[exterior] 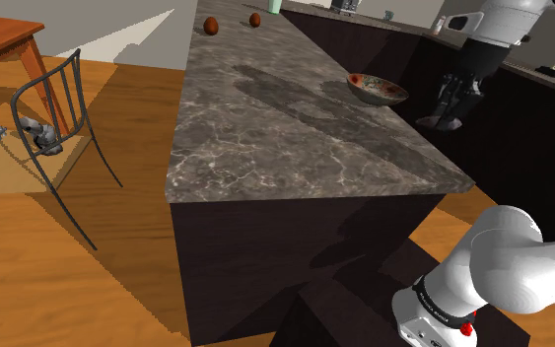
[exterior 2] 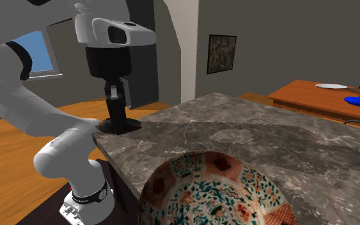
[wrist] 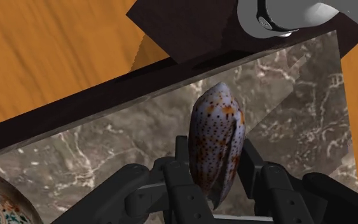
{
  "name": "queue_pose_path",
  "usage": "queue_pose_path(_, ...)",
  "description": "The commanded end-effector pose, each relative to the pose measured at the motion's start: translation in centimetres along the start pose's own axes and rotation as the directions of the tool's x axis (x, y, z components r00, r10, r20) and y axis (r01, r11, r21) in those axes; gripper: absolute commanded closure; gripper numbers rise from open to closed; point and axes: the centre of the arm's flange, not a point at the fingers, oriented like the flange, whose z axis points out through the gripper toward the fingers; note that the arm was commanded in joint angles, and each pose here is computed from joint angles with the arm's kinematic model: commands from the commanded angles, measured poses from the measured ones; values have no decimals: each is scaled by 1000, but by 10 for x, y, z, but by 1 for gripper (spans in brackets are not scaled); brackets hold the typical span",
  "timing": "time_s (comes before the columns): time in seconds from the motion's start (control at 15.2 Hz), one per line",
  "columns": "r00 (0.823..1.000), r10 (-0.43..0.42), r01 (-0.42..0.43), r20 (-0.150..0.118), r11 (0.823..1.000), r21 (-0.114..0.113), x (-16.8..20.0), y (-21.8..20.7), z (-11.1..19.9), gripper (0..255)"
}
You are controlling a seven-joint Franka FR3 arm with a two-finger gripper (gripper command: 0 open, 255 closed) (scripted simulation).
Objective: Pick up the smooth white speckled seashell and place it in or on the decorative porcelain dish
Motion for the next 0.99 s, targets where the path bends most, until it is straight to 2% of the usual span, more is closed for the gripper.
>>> queue_pose_path(0.0,1000,0,0,0,1000,0,0,-1,-11,255)
queue_pose_path(0.86,1000,0,0,0,1000,0,0,-4,-75,255)
queue_pose_path(0.92,1000,0,0,0,1000,0,6,8,-76,255)
